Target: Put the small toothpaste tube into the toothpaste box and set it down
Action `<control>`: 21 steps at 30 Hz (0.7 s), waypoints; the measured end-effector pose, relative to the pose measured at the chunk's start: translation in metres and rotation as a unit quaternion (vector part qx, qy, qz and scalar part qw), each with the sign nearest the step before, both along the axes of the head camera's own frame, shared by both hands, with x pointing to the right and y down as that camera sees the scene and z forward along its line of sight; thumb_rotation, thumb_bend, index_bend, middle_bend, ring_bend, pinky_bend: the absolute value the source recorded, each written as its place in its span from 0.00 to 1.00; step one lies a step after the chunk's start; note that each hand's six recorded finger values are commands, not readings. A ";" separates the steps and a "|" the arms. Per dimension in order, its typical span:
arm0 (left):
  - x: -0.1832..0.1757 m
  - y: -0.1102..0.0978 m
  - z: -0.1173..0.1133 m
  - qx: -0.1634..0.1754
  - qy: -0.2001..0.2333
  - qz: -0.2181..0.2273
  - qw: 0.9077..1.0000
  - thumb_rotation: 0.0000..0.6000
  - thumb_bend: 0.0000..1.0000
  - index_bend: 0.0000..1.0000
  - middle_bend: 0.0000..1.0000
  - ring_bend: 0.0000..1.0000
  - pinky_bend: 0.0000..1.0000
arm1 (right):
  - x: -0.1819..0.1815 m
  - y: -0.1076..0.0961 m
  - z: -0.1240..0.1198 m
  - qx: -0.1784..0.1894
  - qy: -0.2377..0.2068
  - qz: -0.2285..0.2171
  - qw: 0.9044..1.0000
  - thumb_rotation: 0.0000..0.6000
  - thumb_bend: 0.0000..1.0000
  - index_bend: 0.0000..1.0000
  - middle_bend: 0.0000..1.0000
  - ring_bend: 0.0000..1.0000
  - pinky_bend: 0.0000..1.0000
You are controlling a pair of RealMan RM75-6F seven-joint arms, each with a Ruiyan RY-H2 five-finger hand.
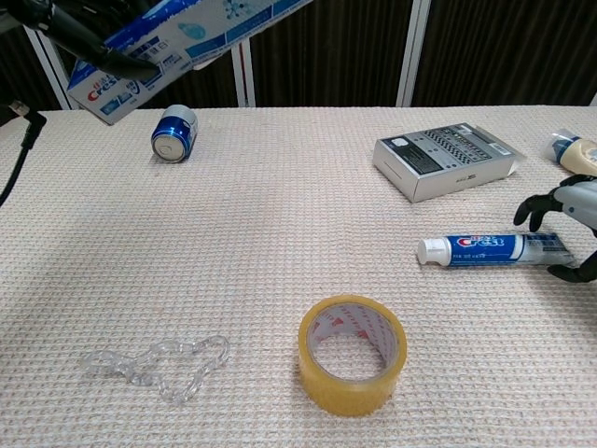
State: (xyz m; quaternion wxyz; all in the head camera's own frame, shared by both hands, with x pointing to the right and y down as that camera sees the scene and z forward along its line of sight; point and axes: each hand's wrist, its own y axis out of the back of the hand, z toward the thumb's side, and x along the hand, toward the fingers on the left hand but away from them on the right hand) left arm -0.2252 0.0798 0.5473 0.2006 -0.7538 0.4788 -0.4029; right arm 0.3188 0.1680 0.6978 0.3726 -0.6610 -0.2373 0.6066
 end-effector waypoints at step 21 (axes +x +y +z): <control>0.000 0.006 0.015 -0.110 0.178 -0.045 0.977 1.00 0.32 0.47 0.44 0.24 0.20 | 0.001 0.001 0.003 0.000 0.006 0.005 1.000 1.00 0.33 0.33 0.42 0.19 0.00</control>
